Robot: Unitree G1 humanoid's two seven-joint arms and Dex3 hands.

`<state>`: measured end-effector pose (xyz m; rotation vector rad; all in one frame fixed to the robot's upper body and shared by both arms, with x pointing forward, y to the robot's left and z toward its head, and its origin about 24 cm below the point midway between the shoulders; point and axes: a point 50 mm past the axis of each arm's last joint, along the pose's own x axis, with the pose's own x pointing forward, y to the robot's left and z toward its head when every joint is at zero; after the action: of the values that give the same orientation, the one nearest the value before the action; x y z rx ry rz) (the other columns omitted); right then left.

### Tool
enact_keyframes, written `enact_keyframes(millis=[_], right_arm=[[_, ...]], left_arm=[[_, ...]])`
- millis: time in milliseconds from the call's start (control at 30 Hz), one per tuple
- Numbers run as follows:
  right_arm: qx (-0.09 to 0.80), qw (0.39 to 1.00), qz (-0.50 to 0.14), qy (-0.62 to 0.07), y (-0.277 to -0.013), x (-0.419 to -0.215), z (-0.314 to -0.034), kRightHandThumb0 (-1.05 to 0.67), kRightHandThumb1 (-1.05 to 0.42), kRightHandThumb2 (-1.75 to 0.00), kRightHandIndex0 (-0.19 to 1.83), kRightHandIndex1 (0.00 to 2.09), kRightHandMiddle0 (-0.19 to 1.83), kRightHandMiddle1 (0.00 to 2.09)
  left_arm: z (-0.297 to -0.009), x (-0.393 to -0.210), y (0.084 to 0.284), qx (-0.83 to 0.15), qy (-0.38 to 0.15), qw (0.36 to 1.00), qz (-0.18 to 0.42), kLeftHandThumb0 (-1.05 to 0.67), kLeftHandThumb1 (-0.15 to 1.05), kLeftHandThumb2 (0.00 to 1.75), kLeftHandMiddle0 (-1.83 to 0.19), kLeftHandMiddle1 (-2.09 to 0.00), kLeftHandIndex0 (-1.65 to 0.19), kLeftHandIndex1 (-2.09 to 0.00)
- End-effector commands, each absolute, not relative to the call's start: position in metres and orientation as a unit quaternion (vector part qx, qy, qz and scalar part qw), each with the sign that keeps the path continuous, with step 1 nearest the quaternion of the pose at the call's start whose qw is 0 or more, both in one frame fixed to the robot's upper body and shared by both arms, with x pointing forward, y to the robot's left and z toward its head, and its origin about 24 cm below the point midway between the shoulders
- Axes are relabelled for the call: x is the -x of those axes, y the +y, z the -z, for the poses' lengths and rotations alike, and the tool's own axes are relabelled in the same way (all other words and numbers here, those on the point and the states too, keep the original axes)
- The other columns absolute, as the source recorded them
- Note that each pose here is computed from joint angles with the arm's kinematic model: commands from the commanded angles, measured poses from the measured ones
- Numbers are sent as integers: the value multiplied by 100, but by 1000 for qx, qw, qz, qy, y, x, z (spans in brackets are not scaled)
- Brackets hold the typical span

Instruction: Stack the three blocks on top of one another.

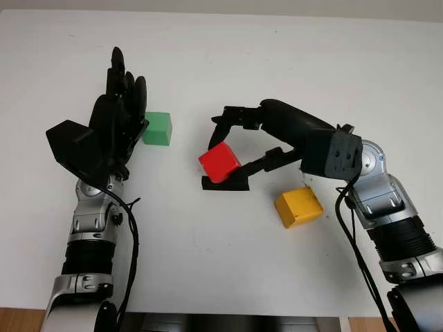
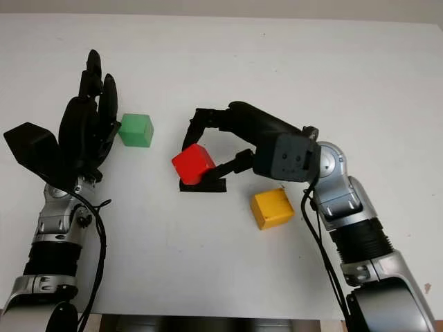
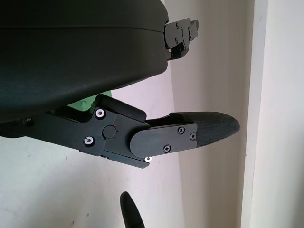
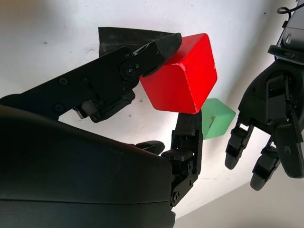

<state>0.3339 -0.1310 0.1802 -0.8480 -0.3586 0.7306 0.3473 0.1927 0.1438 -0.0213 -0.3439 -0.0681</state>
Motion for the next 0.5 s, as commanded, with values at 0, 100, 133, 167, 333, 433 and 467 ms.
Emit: enact_keyframes(millis=[0,100,133,167,333,433,467], right_arm=[[392,836,-346,-167,-131,-332,-179,-44,-91,-5,36,5,41,163],[389,841,-343,-152,-132,-332,-177,-43,-91,-5,36,5,41,162],[390,842,-342,-148,-132,-332,-176,-43,-91,-5,36,5,41,161],[391,843,-340,-143,-133,-332,-175,-44,-91,-5,35,5,41,161],[405,844,-331,-123,-136,-333,-170,-46,-91,-5,34,5,40,160],[416,841,-327,-116,-137,-333,-167,-45,-91,-5,35,5,41,160],[418,840,-327,-113,-137,-333,-166,-44,-91,-5,35,5,41,161]], left_arm=[[-142,-344,194,12,-172,984,32,-79,105,51,18,-5,19,-4],[-142,-344,194,8,-172,985,30,-79,105,51,18,-5,18,-4],[-142,-344,194,7,-171,985,31,-80,105,51,18,-5,18,-4],[-142,-344,194,6,-171,985,32,-80,105,52,19,-5,18,-4],[-141,-345,194,10,-170,985,33,-79,105,53,19,-5,19,-5],[-141,-344,194,13,-169,985,31,-79,105,52,17,-6,18,-5],[-142,-344,194,13,-169,985,30,-79,105,51,17,-6,18,-5]])
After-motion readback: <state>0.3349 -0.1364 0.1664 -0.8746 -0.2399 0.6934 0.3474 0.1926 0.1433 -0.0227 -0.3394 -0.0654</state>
